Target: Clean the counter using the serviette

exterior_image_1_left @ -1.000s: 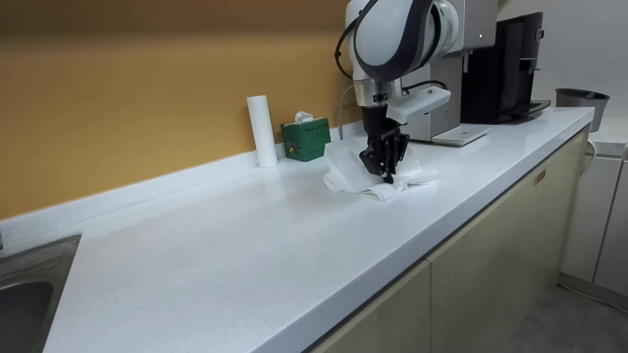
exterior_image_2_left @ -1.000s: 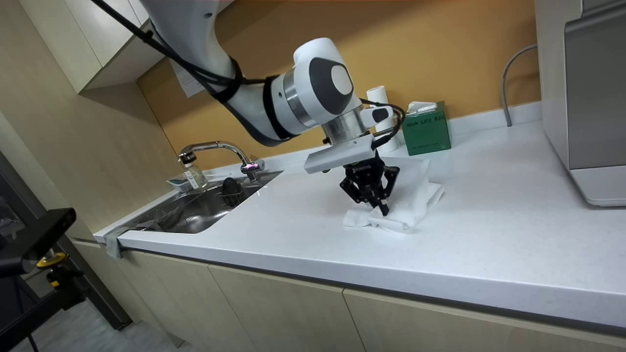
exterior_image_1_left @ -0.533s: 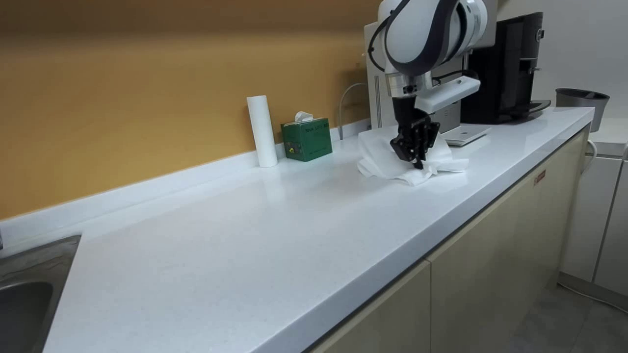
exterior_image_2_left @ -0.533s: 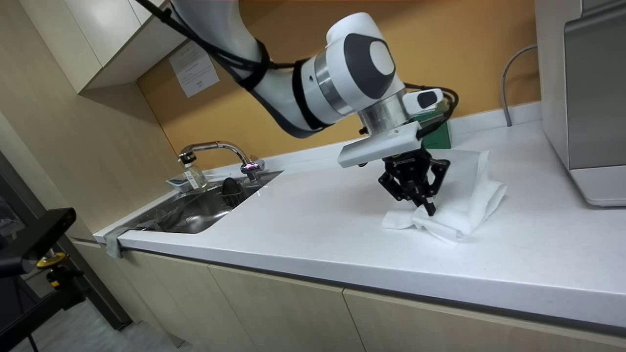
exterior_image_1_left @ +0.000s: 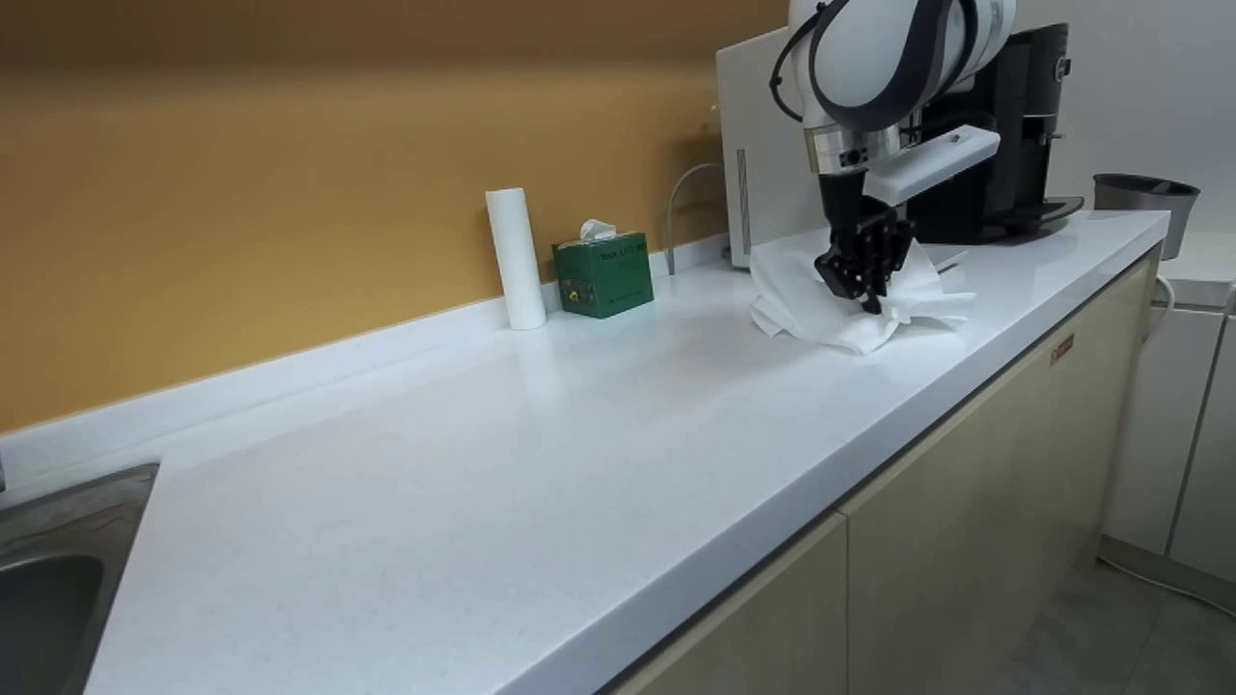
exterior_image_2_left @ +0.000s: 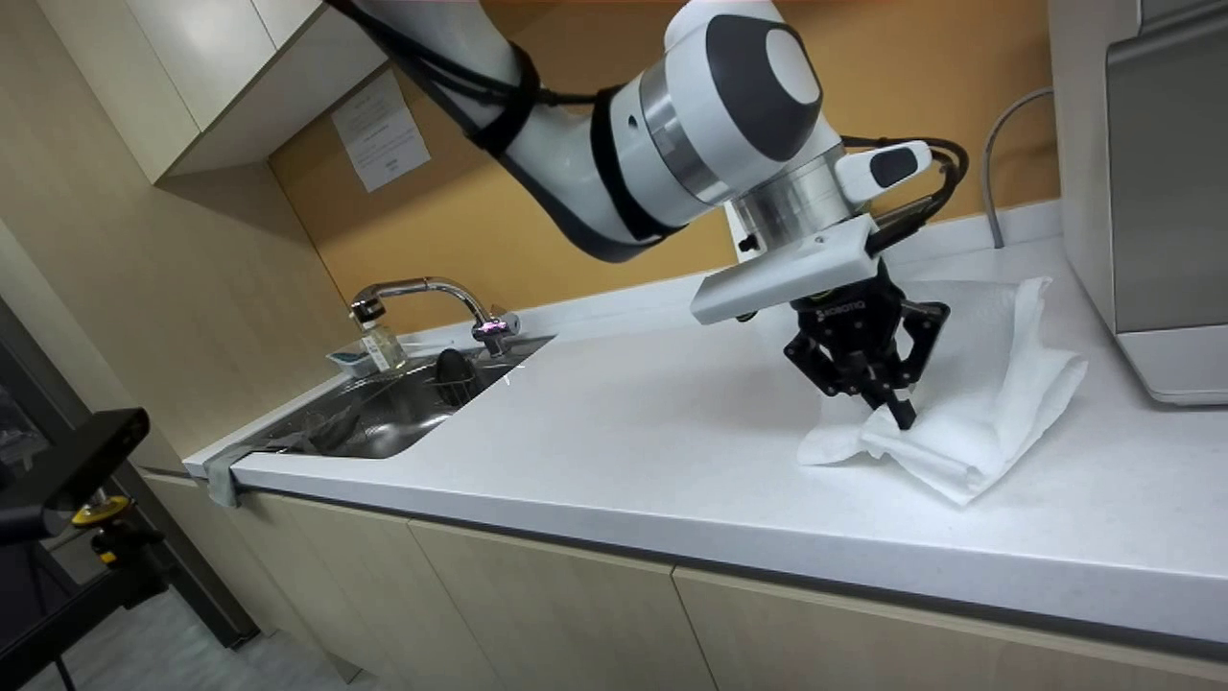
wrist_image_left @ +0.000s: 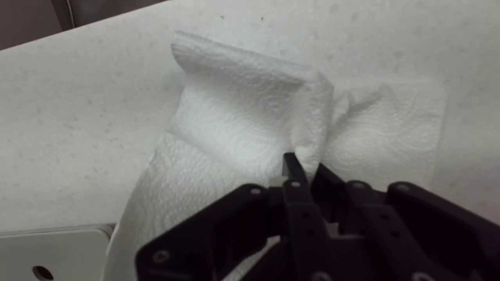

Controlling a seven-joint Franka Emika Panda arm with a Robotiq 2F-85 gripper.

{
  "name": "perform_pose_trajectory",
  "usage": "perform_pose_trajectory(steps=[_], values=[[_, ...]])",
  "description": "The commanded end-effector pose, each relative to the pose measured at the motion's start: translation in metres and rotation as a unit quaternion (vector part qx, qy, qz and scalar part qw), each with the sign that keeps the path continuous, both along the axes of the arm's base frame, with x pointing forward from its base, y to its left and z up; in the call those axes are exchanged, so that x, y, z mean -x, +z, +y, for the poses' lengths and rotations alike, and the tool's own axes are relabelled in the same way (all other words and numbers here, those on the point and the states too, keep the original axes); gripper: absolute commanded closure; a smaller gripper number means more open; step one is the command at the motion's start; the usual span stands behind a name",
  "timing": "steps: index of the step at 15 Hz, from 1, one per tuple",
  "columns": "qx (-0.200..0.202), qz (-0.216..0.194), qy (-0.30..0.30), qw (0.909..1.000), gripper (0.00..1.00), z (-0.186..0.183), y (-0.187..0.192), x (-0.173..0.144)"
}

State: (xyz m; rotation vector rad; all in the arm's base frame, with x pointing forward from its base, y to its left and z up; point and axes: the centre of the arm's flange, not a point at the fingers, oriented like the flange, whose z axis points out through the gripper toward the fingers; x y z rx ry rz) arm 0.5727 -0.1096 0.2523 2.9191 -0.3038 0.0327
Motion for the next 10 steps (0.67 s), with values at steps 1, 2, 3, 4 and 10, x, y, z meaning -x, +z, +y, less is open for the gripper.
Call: perform_pose_trajectory(steps=[1,2,3,4,10], values=[[-0.009,0.007,0.019,0.9998,0.98,0.039,-0.001,0.015],[-0.013,0.011,0.031,0.9994,0.98,0.052,-0.005,0.016],[-0.021,0.016,0.047,0.9985,0.98,0.070,-0.010,0.019],[-0.026,0.021,0.062,0.9975,0.98,0.085,-0.014,0.021],[-0.037,0.025,0.133,0.9902,0.98,0.168,-0.024,0.030]])
